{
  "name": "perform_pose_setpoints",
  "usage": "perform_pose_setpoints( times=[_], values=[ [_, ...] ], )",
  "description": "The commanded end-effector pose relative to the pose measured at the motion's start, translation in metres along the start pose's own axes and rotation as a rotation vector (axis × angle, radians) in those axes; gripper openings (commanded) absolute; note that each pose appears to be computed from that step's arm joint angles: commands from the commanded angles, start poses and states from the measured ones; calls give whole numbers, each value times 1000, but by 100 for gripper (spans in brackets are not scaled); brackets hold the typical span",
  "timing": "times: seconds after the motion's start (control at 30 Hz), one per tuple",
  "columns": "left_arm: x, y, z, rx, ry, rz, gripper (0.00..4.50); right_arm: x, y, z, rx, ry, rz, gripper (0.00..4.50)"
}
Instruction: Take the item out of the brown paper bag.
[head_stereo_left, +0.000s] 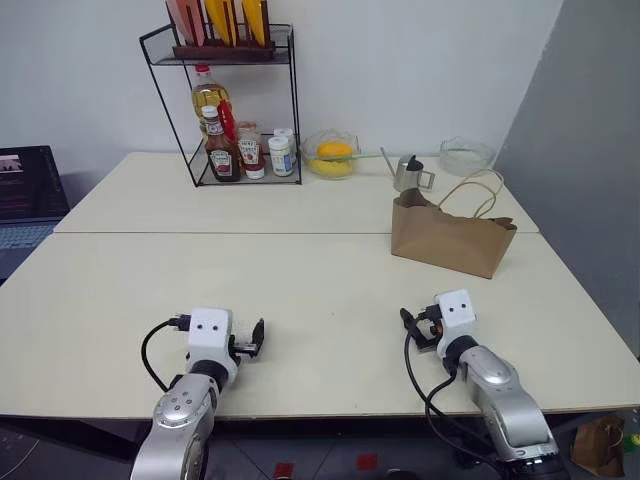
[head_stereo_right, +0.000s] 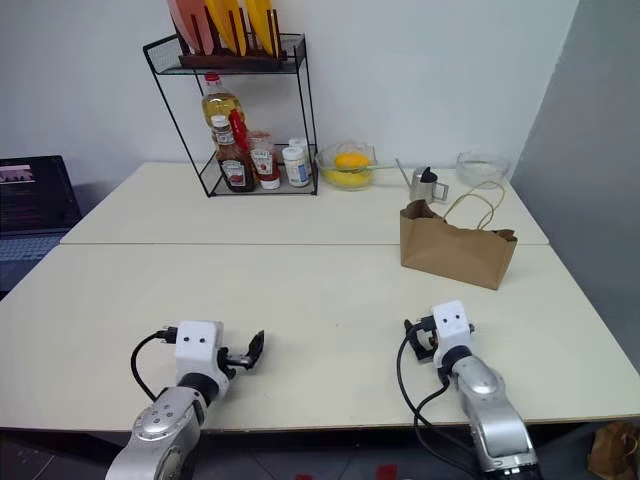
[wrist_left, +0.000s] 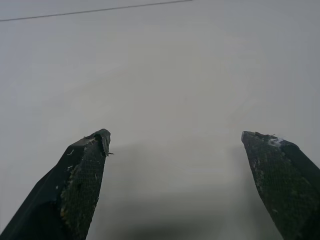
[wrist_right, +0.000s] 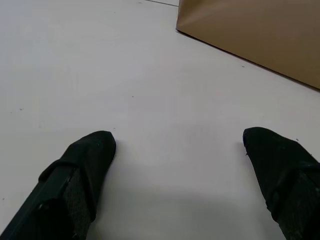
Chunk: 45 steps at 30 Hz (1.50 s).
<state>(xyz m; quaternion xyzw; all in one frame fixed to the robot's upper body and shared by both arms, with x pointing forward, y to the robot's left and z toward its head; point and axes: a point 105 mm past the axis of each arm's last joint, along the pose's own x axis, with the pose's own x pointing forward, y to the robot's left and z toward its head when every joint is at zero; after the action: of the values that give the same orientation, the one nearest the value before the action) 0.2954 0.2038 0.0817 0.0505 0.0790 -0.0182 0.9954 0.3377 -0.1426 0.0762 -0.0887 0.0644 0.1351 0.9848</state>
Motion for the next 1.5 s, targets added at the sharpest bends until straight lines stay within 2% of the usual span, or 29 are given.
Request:
perform_pose_setpoints(
  times=[0.03,0.37,0.57,0.63,0.77,0.87,1.0,1.13,1.23,1.5],
  values=[
    [0,3,13,-5,-48,16,445,1,-2,19,-13,-71,-12,450],
    [1,1,19,-19,-74,-2,445,-3,0,21,-18,-77,-29,450],
    [5,-14,24,20,-74,-123,445,-9,-5,29,-136,-95,-41,450],
    [8,-23,39,40,-102,-215,445,-11,-17,43,-135,-119,-83,450],
    [11,-46,88,99,-169,-499,445,-16,-49,105,-251,-225,-162,450],
    [14,-59,106,120,-155,-618,445,-13,-63,131,-320,-258,-194,450],
    [7,-89,150,172,-187,-856,445,2,-94,168,-527,-252,-297,450],
    [-1,-106,176,215,-225,-982,445,18,-116,178,-666,-203,-336,450],
    [1,-111,187,254,-258,-988,445,27,-133,187,-749,-186,-373,450],
    [-3,-117,194,264,-293,-1003,445,41,-172,194,-843,-88,-396,450]
  ],
)
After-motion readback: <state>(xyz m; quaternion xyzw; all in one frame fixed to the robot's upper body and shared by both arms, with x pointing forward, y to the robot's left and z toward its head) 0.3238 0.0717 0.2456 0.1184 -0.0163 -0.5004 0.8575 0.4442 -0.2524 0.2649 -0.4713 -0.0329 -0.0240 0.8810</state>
